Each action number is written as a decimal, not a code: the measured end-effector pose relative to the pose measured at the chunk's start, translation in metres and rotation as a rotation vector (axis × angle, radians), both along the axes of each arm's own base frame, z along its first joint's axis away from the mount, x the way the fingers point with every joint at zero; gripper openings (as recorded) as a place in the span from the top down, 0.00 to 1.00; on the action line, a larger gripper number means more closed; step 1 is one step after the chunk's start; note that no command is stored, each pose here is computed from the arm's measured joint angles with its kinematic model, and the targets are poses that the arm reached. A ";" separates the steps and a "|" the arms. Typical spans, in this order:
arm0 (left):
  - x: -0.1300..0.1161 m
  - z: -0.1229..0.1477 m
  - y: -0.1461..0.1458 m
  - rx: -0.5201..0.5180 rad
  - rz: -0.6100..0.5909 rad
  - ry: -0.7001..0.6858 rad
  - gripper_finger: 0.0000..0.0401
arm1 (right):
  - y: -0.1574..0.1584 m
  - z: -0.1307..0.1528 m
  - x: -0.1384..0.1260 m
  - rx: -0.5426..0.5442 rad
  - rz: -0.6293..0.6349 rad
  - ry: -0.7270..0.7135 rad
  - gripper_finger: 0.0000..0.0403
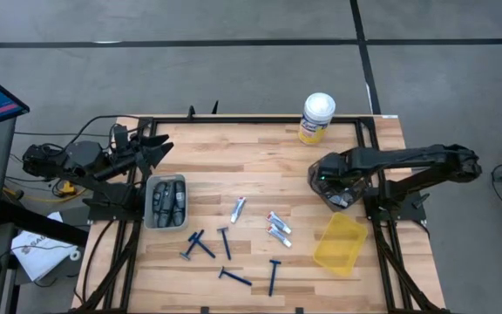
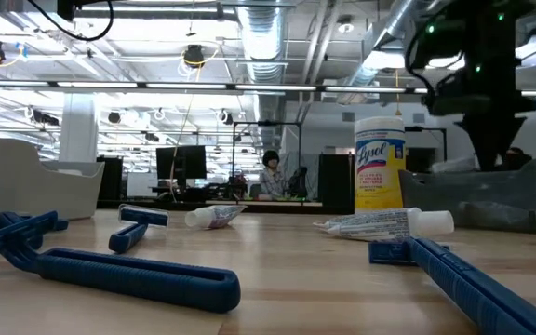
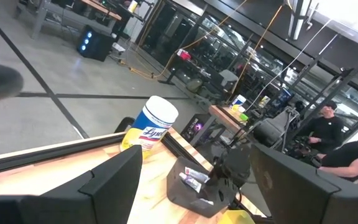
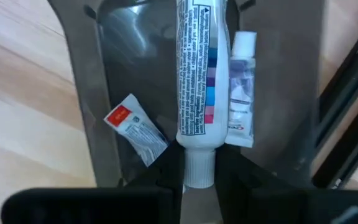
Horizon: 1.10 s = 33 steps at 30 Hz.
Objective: Pick & Place Travel size toiletries
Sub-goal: Put the white toothpaste into the black bin
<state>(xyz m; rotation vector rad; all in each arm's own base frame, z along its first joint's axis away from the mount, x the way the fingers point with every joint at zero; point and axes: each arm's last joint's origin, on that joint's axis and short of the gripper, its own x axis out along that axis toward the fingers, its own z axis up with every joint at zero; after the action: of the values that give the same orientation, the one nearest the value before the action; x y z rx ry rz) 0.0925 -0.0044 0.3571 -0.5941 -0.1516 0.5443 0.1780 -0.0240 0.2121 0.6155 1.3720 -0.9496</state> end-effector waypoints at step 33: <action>-0.009 -0.087 0.000 -0.155 -0.092 -0.049 0.27 | 0.005 0.062 0.088 -0.008 0.216 -0.420 0.42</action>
<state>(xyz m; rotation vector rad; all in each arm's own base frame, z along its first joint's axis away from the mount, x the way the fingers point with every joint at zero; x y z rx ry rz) 0.0835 -0.0039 0.2698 -0.7616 -0.1281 0.4547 0.2661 -0.0190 0.2736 0.6068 1.0329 -0.6097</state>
